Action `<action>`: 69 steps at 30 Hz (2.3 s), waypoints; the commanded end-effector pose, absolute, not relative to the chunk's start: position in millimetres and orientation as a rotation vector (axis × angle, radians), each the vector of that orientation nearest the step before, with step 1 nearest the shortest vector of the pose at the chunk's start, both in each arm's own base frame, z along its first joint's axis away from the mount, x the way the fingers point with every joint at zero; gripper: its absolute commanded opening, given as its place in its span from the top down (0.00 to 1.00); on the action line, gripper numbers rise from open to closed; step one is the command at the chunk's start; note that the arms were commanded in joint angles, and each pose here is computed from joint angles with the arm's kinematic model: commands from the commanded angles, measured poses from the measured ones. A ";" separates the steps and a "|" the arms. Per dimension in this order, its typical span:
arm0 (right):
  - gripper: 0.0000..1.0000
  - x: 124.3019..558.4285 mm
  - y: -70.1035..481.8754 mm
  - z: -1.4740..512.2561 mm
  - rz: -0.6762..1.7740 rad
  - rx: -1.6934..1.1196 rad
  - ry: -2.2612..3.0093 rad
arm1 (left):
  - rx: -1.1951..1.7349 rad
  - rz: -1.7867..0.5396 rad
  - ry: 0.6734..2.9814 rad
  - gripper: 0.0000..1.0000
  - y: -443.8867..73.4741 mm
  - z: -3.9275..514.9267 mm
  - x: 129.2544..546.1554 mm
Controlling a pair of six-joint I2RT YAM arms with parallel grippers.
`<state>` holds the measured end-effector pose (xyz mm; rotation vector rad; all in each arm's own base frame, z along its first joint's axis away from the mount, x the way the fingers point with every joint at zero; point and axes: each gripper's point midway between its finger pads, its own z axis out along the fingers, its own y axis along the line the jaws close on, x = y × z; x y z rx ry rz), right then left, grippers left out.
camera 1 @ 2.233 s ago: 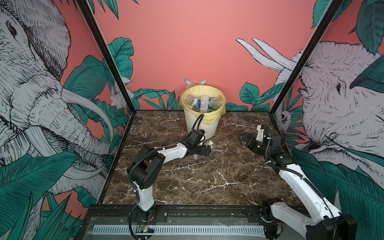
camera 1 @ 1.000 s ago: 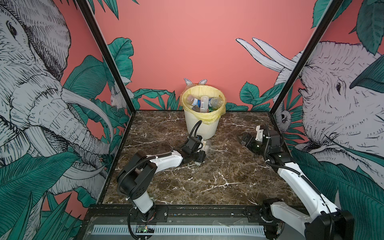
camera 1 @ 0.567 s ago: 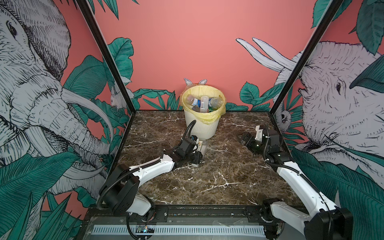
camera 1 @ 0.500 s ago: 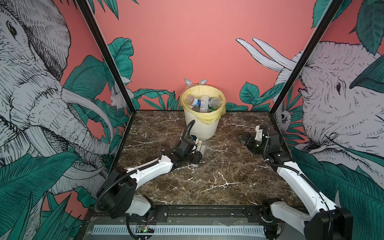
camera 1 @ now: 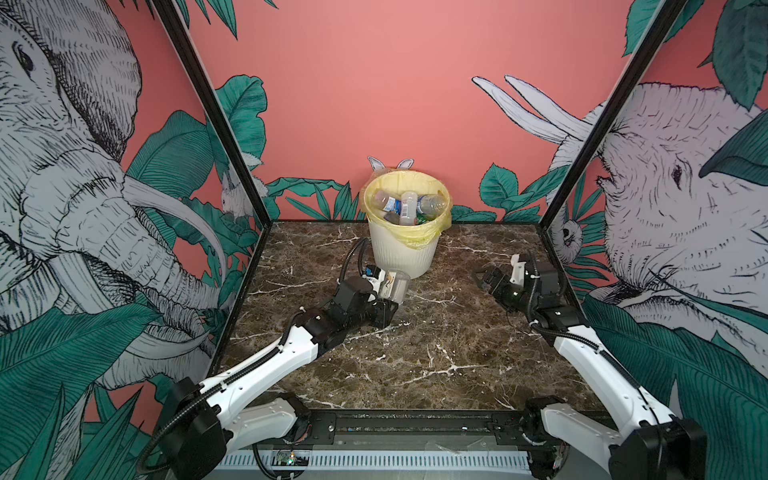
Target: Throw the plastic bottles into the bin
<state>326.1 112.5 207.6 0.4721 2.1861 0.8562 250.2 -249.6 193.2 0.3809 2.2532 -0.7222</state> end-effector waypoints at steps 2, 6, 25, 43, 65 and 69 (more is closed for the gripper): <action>0.01 326.8 111.4 217.8 0.870 0.465 2.144 | 0.345 -0.734 2.202 0.52 -241.0 216.0 245.5; 0.01 326.4 111.1 218.4 0.866 0.463 2.146 | 0.340 -0.748 2.171 0.52 -238.0 230.0 242.9; 0.01 327.9 111.7 226.2 0.881 0.473 2.127 | 0.237 -0.777 2.098 0.50 -268.0 377.1 360.2; 0.01 325.6 105.1 243.9 0.824 0.434 2.099 | 0.103 -0.800 2.067 0.00 -218.4 442.1 418.0; 0.01 334.1 44.4 228.2 0.364 0.361 2.159 | -0.052 -0.284 2.135 0.01 -101.9 304.0 379.3; 0.00 331.1 15.2 224.0 0.197 0.388 2.110 | -0.070 -0.156 2.160 0.00 -83.6 273.1 376.2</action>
